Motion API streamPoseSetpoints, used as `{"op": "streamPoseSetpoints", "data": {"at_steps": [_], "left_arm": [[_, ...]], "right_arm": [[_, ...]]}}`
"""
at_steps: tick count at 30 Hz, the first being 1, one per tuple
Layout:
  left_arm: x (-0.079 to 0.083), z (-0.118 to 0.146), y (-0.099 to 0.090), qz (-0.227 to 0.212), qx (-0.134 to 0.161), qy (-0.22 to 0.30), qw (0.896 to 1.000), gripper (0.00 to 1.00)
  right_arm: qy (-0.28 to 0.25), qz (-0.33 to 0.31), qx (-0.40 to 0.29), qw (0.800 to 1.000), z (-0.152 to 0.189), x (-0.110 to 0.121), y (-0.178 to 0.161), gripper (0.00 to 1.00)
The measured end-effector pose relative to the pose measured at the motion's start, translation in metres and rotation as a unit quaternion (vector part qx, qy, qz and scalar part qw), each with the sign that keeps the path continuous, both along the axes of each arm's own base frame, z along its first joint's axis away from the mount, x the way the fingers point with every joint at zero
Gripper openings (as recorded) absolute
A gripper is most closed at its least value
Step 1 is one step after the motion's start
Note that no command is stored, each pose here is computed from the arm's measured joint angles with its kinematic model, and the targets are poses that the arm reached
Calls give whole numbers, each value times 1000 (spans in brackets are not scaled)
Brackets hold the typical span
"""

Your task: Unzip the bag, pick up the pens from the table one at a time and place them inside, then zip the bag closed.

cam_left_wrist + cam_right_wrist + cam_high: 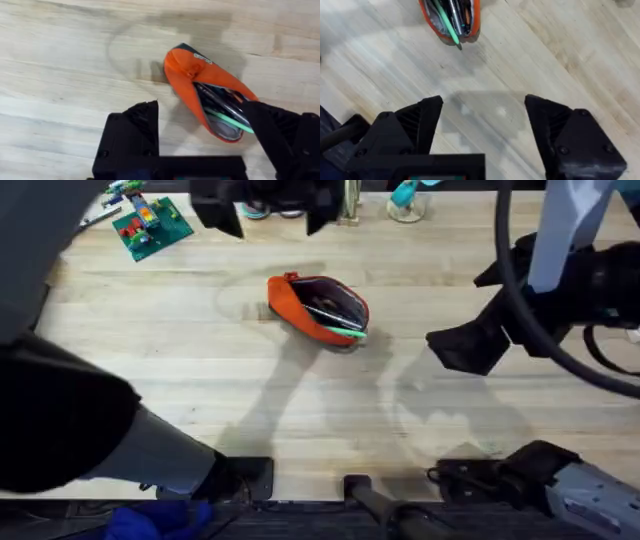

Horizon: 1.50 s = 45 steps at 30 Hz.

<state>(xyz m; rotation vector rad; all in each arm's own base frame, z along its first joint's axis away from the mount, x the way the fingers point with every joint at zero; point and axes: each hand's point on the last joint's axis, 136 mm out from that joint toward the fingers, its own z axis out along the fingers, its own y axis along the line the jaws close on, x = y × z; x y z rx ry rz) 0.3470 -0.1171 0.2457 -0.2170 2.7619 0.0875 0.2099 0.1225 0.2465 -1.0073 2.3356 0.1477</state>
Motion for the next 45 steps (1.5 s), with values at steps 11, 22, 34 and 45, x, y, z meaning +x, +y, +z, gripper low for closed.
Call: {"op": "streamPoseSetpoints", "data": {"at_steps": [11, 22, 34, 45], "left_arm": [[-1, 17, 30, -27, -16, -25, 999, 993], [-25, -9, 61, -69, -83, -49, 993, 993], [-32, -18, 92, -152, -155, -54, 975, 993], [-31, -6, 87, -257, -173, -99, 946, 993]], "right_arm": [[2, -10, 7, 1000, 1, 1, 0, 996], [-9, -30, 29, 999, 7, 8, 4, 997], [-11, -85, 80, 993, 16, 19, 10, 996], [-8, -94, 86, 992, 16, 19, 10, 996]]}}
